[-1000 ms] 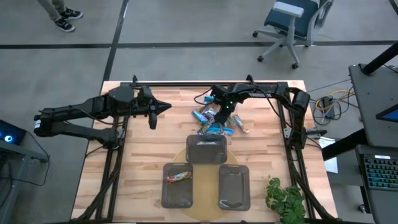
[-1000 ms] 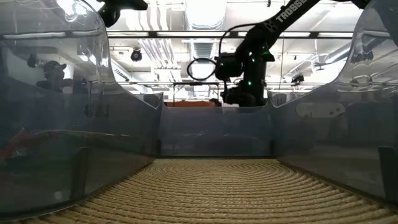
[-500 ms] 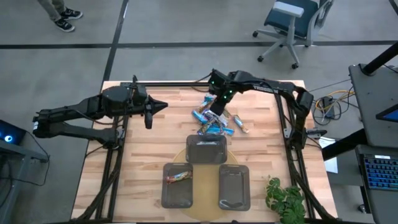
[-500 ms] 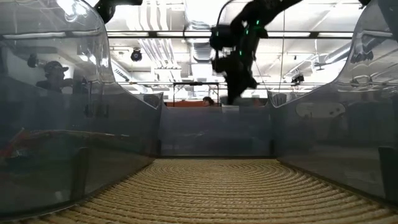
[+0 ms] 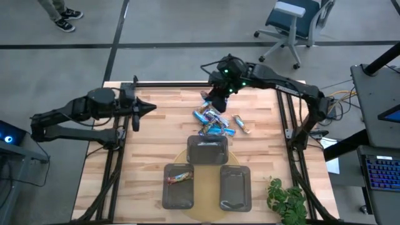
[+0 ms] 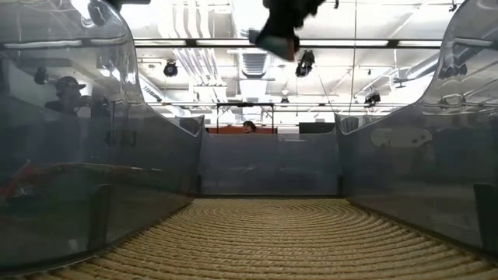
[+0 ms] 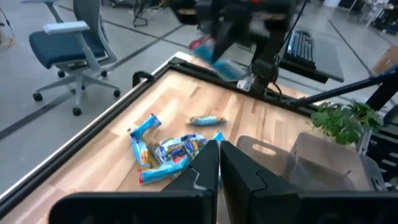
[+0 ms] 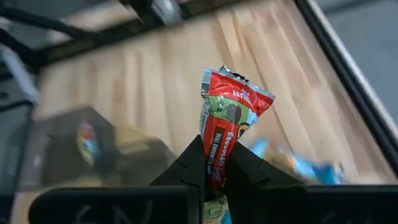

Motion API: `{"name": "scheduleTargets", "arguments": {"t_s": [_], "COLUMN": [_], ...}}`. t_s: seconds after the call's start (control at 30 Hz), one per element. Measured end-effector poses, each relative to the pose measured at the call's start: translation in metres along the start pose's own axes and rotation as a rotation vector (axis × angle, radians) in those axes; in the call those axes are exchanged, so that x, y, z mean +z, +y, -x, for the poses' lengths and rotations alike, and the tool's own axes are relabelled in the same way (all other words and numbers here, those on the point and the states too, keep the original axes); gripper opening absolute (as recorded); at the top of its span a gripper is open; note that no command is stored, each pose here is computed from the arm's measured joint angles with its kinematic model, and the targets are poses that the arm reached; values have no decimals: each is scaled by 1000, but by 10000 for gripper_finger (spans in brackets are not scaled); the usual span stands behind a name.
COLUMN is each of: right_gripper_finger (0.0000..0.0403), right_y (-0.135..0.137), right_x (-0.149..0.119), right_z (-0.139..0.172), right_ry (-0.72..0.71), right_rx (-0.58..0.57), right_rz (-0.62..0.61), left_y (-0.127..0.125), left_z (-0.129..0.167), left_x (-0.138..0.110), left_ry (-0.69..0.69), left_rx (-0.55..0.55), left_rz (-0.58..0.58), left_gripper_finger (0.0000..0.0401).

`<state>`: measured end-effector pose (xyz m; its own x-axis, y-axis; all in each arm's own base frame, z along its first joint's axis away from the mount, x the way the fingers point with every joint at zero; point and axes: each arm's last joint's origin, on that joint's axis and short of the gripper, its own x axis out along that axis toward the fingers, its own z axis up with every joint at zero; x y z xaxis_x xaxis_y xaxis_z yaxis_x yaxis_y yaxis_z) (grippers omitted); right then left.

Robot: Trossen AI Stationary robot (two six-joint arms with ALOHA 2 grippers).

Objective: Pick and place Granola Bars by type
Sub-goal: Put the red granola bar into the bottom left black bin

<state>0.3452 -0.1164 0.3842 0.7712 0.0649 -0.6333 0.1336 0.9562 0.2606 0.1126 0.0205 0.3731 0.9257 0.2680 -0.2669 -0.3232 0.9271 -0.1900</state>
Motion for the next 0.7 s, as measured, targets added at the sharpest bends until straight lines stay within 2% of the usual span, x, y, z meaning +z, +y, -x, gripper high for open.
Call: {"name": "scheduleTargets", "arguments": {"t_s": [0.47,0.7], "right_gripper_finger": [26,26], "right_y": [86,117], "right_x": [32,33], "right_z": [29,28], "right_ry": [-227,-289], "right_rx": [195,281], "right_rz": [200,219], "left_y": [4,4], "left_z": [22,21], "left_x": [-3,-3], "left_ry": [-39,-30], "left_rx": [-3,-1], "left_rz": [5,0], "left_gripper_finger": [0,0]}}
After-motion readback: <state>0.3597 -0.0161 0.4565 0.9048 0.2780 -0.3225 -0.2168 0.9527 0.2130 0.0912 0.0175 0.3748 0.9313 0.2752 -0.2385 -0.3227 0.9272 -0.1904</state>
